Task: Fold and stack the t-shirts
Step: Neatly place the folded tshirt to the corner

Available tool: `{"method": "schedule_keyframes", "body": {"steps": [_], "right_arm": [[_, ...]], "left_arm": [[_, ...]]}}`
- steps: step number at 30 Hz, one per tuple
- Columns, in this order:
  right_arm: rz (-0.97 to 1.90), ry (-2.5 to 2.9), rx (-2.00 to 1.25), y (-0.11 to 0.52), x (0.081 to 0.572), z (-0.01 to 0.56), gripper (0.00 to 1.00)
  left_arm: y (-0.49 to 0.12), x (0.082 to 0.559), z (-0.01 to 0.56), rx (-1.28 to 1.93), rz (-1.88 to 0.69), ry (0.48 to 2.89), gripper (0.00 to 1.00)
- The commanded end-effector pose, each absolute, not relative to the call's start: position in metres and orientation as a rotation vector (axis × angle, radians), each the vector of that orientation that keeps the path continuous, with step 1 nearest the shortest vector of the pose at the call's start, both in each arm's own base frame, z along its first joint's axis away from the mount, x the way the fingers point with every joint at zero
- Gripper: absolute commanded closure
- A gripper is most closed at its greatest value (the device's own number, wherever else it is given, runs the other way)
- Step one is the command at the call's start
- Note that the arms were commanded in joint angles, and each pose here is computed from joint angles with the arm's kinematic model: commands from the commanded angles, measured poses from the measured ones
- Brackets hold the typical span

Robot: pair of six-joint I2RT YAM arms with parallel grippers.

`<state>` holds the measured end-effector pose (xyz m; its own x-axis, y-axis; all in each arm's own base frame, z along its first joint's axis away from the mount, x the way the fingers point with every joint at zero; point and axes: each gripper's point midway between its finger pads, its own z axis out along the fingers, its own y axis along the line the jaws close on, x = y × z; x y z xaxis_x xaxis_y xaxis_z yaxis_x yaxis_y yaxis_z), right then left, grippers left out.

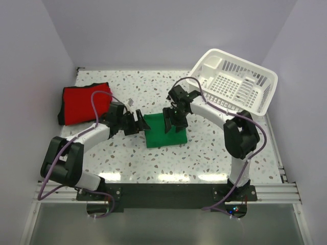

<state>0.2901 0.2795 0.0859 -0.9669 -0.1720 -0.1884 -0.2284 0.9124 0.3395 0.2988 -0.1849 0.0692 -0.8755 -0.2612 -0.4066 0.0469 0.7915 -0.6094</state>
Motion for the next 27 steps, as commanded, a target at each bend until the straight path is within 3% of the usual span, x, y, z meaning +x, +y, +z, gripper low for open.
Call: {"method": "schedule_keyframes", "body": {"steps": [1, 9, 27], "right_arm": [[0.587, 2.916, -0.312, 0.291, 0.290, 0.072, 0.38], [0.490, 3.061, -0.311, 0.278, 0.269, 0.015, 0.39], [0.486, 3.068, -0.322, 0.279, 0.271, 0.015, 0.39]], "left_arm": [[-0.196, 0.312, 0.088, -0.131, -0.981, 2.356, 0.18], [-0.199, 0.309, 0.062, -0.183, -1.013, 2.371, 0.18], [-0.198, 0.310, 0.014, -0.266, -0.996, 2.436, 0.18]]}}
